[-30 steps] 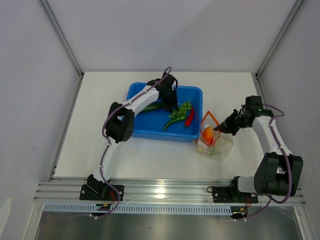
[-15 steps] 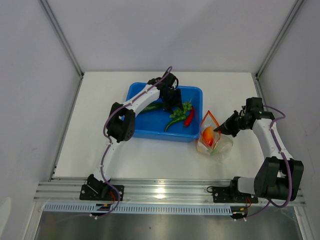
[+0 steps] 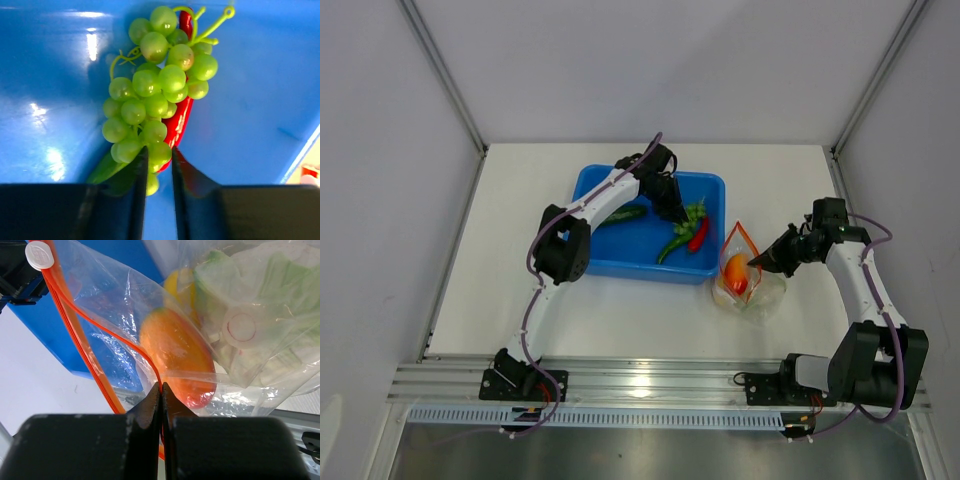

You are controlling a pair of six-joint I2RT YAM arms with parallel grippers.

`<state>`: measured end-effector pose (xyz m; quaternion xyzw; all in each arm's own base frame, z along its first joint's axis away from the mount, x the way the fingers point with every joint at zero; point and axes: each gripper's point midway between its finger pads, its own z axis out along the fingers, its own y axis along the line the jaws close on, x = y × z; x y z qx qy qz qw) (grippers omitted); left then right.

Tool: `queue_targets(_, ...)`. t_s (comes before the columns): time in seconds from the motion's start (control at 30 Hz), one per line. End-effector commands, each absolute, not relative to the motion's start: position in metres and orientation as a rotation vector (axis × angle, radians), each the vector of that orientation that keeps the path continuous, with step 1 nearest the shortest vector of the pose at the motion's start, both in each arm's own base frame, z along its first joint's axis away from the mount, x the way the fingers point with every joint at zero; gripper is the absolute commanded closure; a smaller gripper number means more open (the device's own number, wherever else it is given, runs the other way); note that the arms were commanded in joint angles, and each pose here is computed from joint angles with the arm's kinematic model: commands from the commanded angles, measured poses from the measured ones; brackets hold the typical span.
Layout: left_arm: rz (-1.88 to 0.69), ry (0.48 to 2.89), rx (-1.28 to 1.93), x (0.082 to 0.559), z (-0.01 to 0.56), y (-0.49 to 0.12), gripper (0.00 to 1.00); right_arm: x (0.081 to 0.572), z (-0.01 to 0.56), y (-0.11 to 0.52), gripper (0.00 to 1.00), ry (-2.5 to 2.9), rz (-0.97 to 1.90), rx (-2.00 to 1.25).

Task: Place the food in the zip-top bag and seal the zipper
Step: Pick up the fake fruit from the bin.

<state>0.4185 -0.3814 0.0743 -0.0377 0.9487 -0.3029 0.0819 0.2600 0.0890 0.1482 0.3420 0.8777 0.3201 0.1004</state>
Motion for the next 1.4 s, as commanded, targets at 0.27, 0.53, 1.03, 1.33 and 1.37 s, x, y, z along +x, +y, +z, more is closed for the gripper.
queue_targets(0.27, -0.886, 3.065, -0.272, 0.381, 0.035, -0.376, 0.88, 0.257, 0.153, 0.087, 1.0, 2.572, 0.937, 0.989)
queue_targets(0.53, -0.914, 3.086, -0.266, 0.373, 0.035, -0.374, 0.99, 0.256, 0.154, 0.087, 1.0, 2.568, 0.939, 0.99)
queue_targets(1.03, -0.95, 2.807, -0.068, 0.392, 0.133, -0.368, 0.99, 0.263, 0.163, 0.088, 1.0, 2.536, 0.947, 0.95)
queue_targets(1.33, -0.972, 2.645, -0.015, 0.396, 0.208, -0.362, 0.99, 0.264, 0.17, 0.089, 1.0, 2.522, 0.947, 0.905)
queue_targets(1.37, -0.979, 2.636, -0.013, 0.395, 0.213, -0.362, 0.99, 0.263, 0.17, 0.089, 1.0, 2.522, 0.948, 0.902)
